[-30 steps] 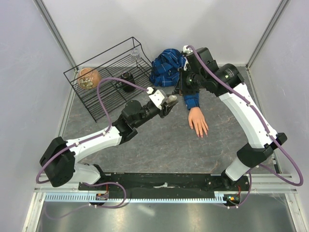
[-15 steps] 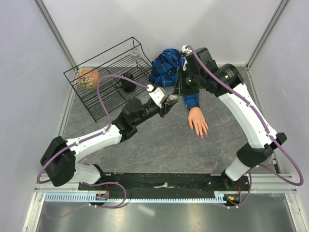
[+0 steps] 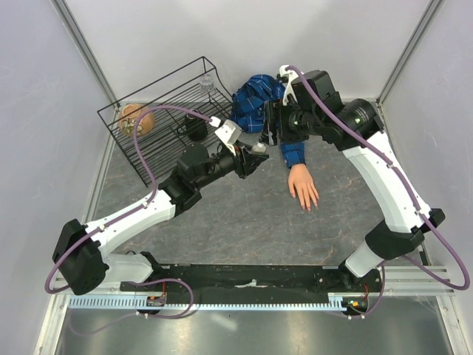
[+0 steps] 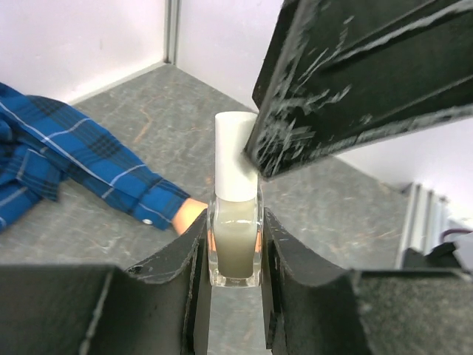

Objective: Paint the nails

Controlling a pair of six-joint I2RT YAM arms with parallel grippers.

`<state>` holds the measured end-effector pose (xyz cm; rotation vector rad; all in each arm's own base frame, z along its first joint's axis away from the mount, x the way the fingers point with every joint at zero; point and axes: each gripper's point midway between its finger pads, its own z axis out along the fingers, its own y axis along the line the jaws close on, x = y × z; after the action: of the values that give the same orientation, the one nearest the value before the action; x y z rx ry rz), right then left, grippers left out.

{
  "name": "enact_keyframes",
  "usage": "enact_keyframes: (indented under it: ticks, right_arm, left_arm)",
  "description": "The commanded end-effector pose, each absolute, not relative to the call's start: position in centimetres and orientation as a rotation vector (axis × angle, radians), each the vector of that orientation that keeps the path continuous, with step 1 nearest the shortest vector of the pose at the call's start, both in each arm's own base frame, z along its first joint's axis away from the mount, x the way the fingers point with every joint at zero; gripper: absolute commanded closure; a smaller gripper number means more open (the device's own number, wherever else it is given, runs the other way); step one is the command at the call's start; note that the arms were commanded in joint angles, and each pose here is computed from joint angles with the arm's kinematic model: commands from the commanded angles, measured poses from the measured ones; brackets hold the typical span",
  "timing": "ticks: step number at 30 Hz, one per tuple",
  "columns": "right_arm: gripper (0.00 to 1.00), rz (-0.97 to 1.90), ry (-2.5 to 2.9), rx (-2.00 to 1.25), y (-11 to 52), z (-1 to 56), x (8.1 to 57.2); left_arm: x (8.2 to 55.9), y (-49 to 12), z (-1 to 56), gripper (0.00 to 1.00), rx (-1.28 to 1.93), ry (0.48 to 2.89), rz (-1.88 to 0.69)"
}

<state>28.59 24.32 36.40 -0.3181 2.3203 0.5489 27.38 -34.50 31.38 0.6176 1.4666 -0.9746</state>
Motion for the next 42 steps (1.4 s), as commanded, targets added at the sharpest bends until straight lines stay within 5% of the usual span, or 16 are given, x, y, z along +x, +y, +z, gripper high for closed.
enact_keyframes:
  ticks: [1, 7, 14, 32, 35, 37, 42]
  right_arm:
    - [0.37, 0.711, 2.134, -0.345, 25.6, 41.0, 28.1]
    - [0.62, 0.754, 2.083, -0.338, 26.6, 42.1, 28.9]
    - [0.47, 0.778, 2.134, -0.367, 27.4, 40.1, 28.7]
    - [0.62, 0.802, 2.157, -0.379, 28.2, 38.5, 28.7]
    - [0.78, 0.823, 2.152, -0.408, 28.4, 38.5, 28.3]
    - [1.00, 0.830, 2.141, -0.450, 28.5, 38.5, 28.1]
    - [1.00, 1.103, 1.866, -0.969, 30.3, 39.6, 21.6]
  left_arm:
    - [26.8, -34.2, 34.0, 0.98, 0.491, 1.474, -1.093]
    - [26.9, -34.2, 34.5, 0.98, 0.459, 1.483, -1.106]
    - [27.3, -33.7, 35.3, 0.98, 0.426, 1.464, -1.087]
    - [26.3, -33.6, 37.3, 0.98, 0.453, 1.355, -1.130]
    - [25.8, -33.8, 37.6, 0.98, 0.471, 1.341, -1.168]
    - [25.5, -33.8, 38.0, 0.98, 0.475, 1.333, -1.220]
    - [21.9, -32.3, 40.0, 0.98, 0.641, 1.187, -1.478]
